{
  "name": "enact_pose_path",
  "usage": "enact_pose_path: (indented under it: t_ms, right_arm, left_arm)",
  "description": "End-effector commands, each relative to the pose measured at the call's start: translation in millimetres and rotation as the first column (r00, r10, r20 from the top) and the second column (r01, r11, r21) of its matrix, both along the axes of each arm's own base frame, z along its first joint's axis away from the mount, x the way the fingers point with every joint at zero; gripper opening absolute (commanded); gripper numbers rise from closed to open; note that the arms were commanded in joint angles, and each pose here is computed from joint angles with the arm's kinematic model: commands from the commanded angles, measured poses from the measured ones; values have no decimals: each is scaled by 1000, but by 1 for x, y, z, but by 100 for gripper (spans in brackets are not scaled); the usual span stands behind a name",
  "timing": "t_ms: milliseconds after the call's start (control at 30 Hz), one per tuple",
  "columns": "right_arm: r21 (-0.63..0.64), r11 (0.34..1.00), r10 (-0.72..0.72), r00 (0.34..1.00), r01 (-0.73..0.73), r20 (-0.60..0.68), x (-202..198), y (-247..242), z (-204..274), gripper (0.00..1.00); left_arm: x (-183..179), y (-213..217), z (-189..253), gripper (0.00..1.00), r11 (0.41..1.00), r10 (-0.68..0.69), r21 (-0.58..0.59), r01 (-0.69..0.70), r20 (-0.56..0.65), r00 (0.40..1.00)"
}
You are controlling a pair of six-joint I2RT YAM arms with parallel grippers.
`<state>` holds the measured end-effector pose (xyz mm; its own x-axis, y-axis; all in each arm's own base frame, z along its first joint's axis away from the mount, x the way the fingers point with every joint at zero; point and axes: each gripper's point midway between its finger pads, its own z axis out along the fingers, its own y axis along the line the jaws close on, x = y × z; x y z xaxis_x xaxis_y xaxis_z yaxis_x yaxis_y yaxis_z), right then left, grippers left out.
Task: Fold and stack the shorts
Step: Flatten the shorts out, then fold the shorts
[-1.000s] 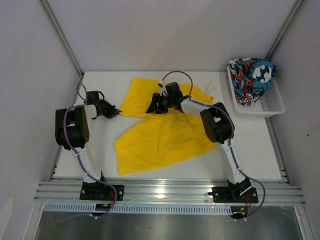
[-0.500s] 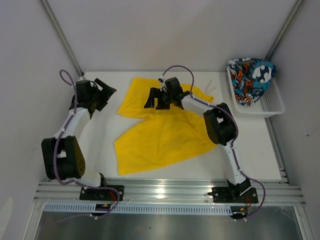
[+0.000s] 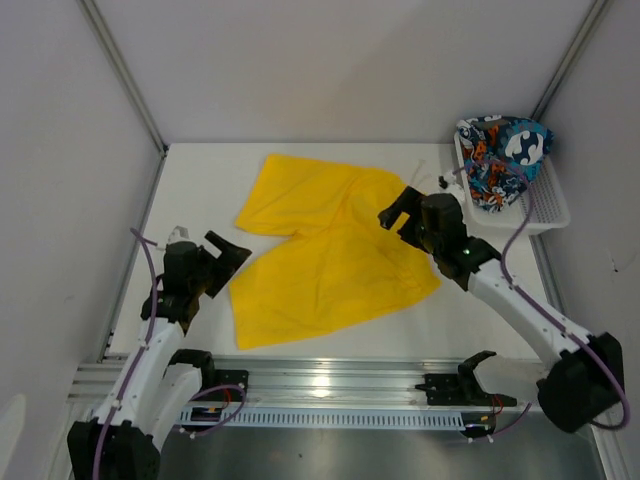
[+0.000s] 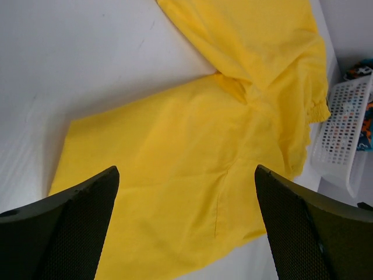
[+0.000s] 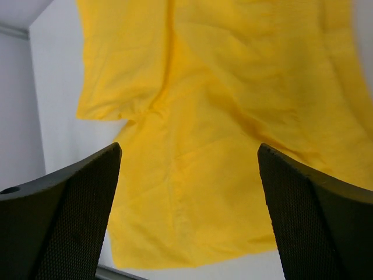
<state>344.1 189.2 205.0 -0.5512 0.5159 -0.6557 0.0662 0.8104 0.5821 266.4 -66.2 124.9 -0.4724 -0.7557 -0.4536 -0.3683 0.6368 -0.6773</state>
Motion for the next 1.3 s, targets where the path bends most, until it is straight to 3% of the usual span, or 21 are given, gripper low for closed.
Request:
enact_pose_path:
  t_ms: [0, 200, 333, 567, 733, 933, 1000, 1067, 1167, 1267]
  right_arm:
    - [-129, 940, -333, 935, 317, -126, -42, -85, -42, 100]
    - [-238, 890, -450, 837, 390, -310, -98, -139, -97, 99]
    - [-200, 903, -429, 828, 381, -362, -107, -138, -126, 96]
    - [-74, 936, -346, 860, 345, -374, -80, -115, -157, 92]
    - [-20, 935, -337, 871, 353, -358, -67, -108, -163, 89]
    - [-18, 921, -368, 857, 388, -361, -62, -110, -170, 59]
    - [-6, 913, -381, 851, 407, -361, -61, -110, -171, 37]
    - [12, 907, -390, 852, 420, -348, -57, -109, -170, 24]
    - [25, 892, -414, 840, 451, -351, -53, -109, -174, 20]
    - [23, 882, -431, 824, 471, -368, -51, -108, -183, 11]
  left_arm:
    - [-28, -17, -7, 99, 997, -35, -68, 34, -11, 999]
    - [-57, -23, -23, 99, 995, -72, -83, 64, -90, 993]
    - [-63, -21, -34, 99, 996, -72, -67, 64, -125, 990]
    - [-71, -25, -62, 99, 994, -88, -79, 71, -247, 965]
    - [-74, -26, -69, 99, 995, -80, -84, 61, -255, 964]
    - [-81, -28, -73, 98, 994, -86, -93, 63, -271, 959]
    - [-85, -28, -72, 98, 994, -90, -89, 68, -286, 954]
    - [-84, -30, -67, 98, 993, -104, -88, 83, -282, 954]
    - [-87, -32, -65, 98, 991, -123, -87, 101, -303, 945]
    - [-89, -31, -66, 98, 991, -129, -75, 109, -345, 930]
